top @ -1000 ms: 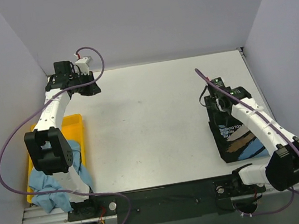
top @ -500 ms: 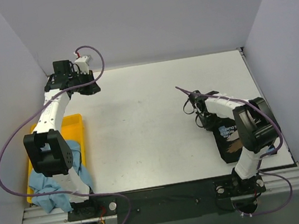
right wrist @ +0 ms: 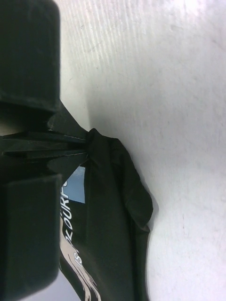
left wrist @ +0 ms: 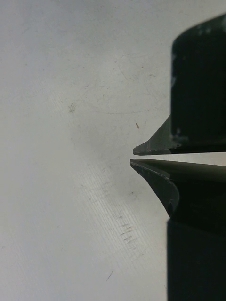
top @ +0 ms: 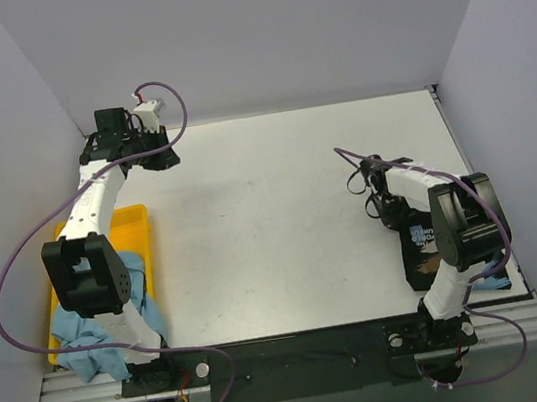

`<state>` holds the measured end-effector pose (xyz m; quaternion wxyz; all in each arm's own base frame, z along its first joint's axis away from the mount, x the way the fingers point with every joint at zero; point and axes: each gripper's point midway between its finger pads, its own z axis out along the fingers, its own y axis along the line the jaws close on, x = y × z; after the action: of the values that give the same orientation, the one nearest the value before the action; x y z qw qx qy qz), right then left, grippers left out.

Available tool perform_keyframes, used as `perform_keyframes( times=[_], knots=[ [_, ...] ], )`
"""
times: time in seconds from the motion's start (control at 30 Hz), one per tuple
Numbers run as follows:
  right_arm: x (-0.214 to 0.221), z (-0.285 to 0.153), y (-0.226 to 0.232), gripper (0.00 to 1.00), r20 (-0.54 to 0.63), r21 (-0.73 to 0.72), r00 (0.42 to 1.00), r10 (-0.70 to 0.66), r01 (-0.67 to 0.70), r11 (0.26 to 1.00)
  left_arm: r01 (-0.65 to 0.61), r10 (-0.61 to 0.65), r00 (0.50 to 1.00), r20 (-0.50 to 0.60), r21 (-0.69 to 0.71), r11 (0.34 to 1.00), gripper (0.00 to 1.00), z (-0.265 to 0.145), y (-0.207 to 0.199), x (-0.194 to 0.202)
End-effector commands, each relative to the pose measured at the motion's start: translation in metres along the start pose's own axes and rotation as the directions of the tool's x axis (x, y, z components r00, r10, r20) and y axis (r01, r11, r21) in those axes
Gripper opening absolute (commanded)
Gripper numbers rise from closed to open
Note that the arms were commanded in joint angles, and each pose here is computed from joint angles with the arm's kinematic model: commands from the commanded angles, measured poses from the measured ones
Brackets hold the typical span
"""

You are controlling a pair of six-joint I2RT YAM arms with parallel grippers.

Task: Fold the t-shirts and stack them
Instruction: Put the neatly folded tshirt into the corner of the board with the right arm

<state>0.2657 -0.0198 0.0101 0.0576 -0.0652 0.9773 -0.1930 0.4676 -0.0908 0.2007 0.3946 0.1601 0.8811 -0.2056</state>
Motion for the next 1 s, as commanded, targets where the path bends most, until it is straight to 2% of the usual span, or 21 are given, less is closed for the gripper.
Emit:
perform_keyframes(
  times=[0.0, 0.2, 0.43, 0.5, 0.57, 0.6, 0.7, 0.83, 0.9, 0.97],
  knots=[
    [0.026, -0.006, 0.005, 0.0, -0.057, -0.055, 0.987, -0.153, 0.149, 0.987, -0.05, 0.05, 0.997, 0.063, -0.01, 0.999, 0.19, -0.017, -0.006, -0.02],
    [0.039, -0.015, 0.007, 0.0, -0.073, -0.063, 0.963, -0.26, 0.256, 0.965, -0.052, 0.053, 0.997, 0.062, -0.009, 0.999, 0.19, -0.016, -0.006, -0.019],
    [0.047, -0.014, -0.005, 0.0, -0.15, -0.082, 0.971, -0.185, 0.175, 0.981, -0.057, 0.057, 0.996, 0.064, -0.009, 0.998, 0.19, -0.016, -0.005, -0.02],
    [0.041, -0.017, -0.004, 0.05, -0.139, -0.086, 0.975, -0.172, 0.161, 0.983, -0.057, 0.058, 0.996, 0.062, -0.01, 0.998, 0.19, -0.016, -0.005, -0.019],
    [0.033, -0.021, -0.001, 0.2, -0.115, -0.098, 0.981, -0.159, 0.148, 0.984, -0.058, 0.058, 0.997, 0.059, -0.01, 0.998, 0.19, -0.015, -0.004, -0.019],
    [0.025, -0.025, 0.0, 0.32, -0.09, -0.11, 0.985, -0.148, 0.138, 0.984, -0.057, 0.057, 0.997, 0.058, -0.01, 0.998, 0.19, -0.015, -0.004, -0.018],
    [0.006, -0.04, 0.0, 0.43, -0.017, -0.115, 0.994, -0.11, 0.107, 0.988, -0.059, 0.059, 0.997, 0.056, -0.006, 0.998, 0.2, -0.016, -0.005, -0.019],
    [-0.039, -0.08, 0.0, 0.48, 0.188, -0.183, 0.982, -0.013, 0.048, 0.982, -0.078, 0.078, 0.996, 0.038, -0.011, 0.997, 0.22, -0.02, -0.006, -0.018],
    [-0.066, -0.109, 0.0, 0.53, 0.319, -0.233, 0.947, 0.047, 0.031, 0.972, -0.086, 0.087, 0.996, 0.018, -0.015, 0.996, 0.27, -0.025, -0.006, -0.016],
    [-0.091, -0.143, 0.004, 0.54, 0.456, -0.316, 0.882, 0.118, 0.036, 0.948, -0.107, 0.107, 0.994, -0.002, -0.003, 0.994, 0.35, -0.029, -0.013, -0.011]
  ],
)
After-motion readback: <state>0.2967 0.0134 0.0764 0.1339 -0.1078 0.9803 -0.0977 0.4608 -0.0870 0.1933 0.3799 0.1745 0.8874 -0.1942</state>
